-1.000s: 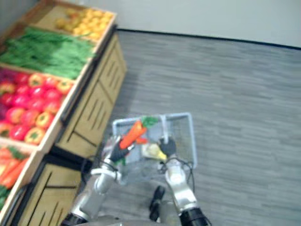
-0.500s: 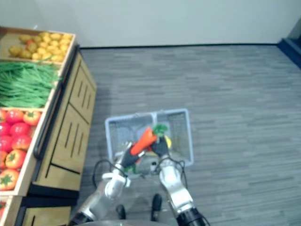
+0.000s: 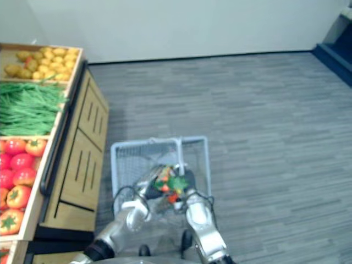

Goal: Pick vegetable in the basket

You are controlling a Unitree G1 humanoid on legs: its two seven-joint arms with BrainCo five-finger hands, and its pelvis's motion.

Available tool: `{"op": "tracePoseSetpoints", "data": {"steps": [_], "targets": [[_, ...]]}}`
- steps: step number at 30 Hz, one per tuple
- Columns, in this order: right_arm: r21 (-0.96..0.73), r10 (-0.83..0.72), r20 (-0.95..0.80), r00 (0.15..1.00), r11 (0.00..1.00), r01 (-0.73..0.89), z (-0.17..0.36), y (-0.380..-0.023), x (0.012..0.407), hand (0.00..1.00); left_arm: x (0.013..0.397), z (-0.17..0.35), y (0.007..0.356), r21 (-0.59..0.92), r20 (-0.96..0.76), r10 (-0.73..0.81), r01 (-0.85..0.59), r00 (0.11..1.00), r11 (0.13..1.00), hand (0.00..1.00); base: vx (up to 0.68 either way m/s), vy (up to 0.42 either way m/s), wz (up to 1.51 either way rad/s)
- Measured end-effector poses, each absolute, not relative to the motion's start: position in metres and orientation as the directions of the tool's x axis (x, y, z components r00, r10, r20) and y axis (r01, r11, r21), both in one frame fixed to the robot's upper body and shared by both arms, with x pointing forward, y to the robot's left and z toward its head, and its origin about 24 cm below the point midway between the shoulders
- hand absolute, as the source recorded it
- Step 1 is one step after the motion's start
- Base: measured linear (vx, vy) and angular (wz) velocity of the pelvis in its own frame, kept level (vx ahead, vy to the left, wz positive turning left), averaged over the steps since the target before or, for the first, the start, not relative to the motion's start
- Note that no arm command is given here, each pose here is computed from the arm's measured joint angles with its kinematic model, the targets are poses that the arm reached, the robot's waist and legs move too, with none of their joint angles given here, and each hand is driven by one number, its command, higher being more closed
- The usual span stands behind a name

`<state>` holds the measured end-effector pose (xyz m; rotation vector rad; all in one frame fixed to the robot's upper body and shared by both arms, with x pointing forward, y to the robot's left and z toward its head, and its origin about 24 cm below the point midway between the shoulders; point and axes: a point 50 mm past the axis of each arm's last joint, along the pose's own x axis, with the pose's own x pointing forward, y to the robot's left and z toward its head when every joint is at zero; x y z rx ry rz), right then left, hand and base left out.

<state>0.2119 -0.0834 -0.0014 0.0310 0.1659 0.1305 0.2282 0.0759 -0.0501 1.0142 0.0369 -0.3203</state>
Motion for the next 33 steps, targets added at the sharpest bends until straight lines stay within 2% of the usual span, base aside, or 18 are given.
{"op": "tracePoseSetpoints", "data": {"steps": [3,4,6,10,13,16,18,19,20,21,24,26,28,30,33], "targets": [[0.041,0.105,-0.194,0.975,0.994,-0.098,-0.008,-0.091,0.206,1.0,0.229,-0.054,0.084,0.834,-0.201,-0.216,0.282,0.956,0.474,0.0,-0.01,0.016,-0.1],[0.034,0.049,-0.225,0.973,0.999,-0.043,-0.015,-0.105,0.202,1.0,0.231,-0.055,0.093,0.838,-0.206,-0.187,0.272,0.96,0.472,0.0,0.01,0.014,-0.11],[0.027,0.033,-0.251,0.967,0.999,-0.027,-0.021,-0.111,0.2,1.0,0.232,-0.054,0.092,0.838,-0.202,-0.204,0.277,0.958,0.47,0.0,0.01,0.008,-0.04],[0.028,-0.071,-0.336,0.939,0.996,0.086,-0.04,-0.128,0.191,1.0,0.232,-0.046,0.08,0.817,-0.172,-0.247,0.278,0.954,0.506,0.0,0.03,0.018,0.0],[-0.004,-0.198,-0.4,0.895,0.977,0.215,-0.055,-0.154,0.184,1.0,0.238,-0.031,0.091,0.815,-0.104,-0.202,0.2,0.974,0.544,0.0,0.04,0.031,0.04],[-0.077,-0.398,-0.433,0.809,0.911,0.406,-0.063,-0.196,0.173,1.0,0.242,-0.028,0.133,0.834,-0.091,-0.041,0.099,0.995,0.542,0.0,0.0,0.017,0.04],[-0.148,-0.543,-0.464,0.7,0.826,0.543,-0.073,-0.227,0.155,1.0,0.234,-0.031,0.165,0.845,-0.108,0.066,0.057,0.992,0.532,0.0,0.0,0.021,0.11],[-0.167,-0.572,-0.472,0.671,0.805,0.569,-0.076,-0.234,0.15,1.0,0.232,-0.032,0.172,0.84,-0.111,0.092,0.044,0.99,0.541,0.0,-0.01,0.024,0.12],[-0.2,-0.61,-0.491,0.623,0.774,0.6,-0.081,-0.246,0.141,1.0,0.227,-0.032,0.185,0.824,-0.114,0.151,0.008,0.982,0.566,0.0,-0.02,0.025,0.1],[-0.237,-0.65,-0.504,0.569,0.738,0.632,-0.086,-0.257,0.132,1.0,0.221,-0.033,0.198,0.772,-0.127,0.241,-0.057,0.962,0.633,0.0,-0.02,0.03,0.08],[-0.28,-0.679,-0.533,0.506,0.705,0.652,-0.095,-0.268,0.122,1.0,0.214,-0.035,0.216,0.693,-0.144,0.356,-0.163,0.923,0.702,0.0,-0.02,0.01,0.03],[-0.318,-0.686,-0.596,0.417,0.679,0.662,-0.109,-0.273,0.105,1.0,0.208,-0.038,0.237,0.574,-0.18,0.478,-0.302,0.86,0.761,0.0,-0.03,-0.003,0.14],[-0.34,-0.677,-0.65,0.345,0.665,0.665,-0.121,-0.273,0.09,1.0,0.2,-0.047,0.248,0.51,-0.241,0.533,-0.361,0.811,0.78,0.0,-0.01,-0.002,0.17],[-0.356,-0.664,-0.691,0.285,0.656,0.665,-0.129,-0.271,0.077,1.0,0.185,-0.068,0.254,0.492,-0.345,0.557,-0.36,0.755,0.793,0.0,-0.01,0.0,0.04],[-0.378,-0.661,-0.718,0.219,0.634,0.675,-0.135,-0.276,0.064,1.0,0.153,-0.107,0.254,0.496,-0.537,0.546,-0.283,0.643,0.821,0.0,0.0,0.0,0.0]]}}
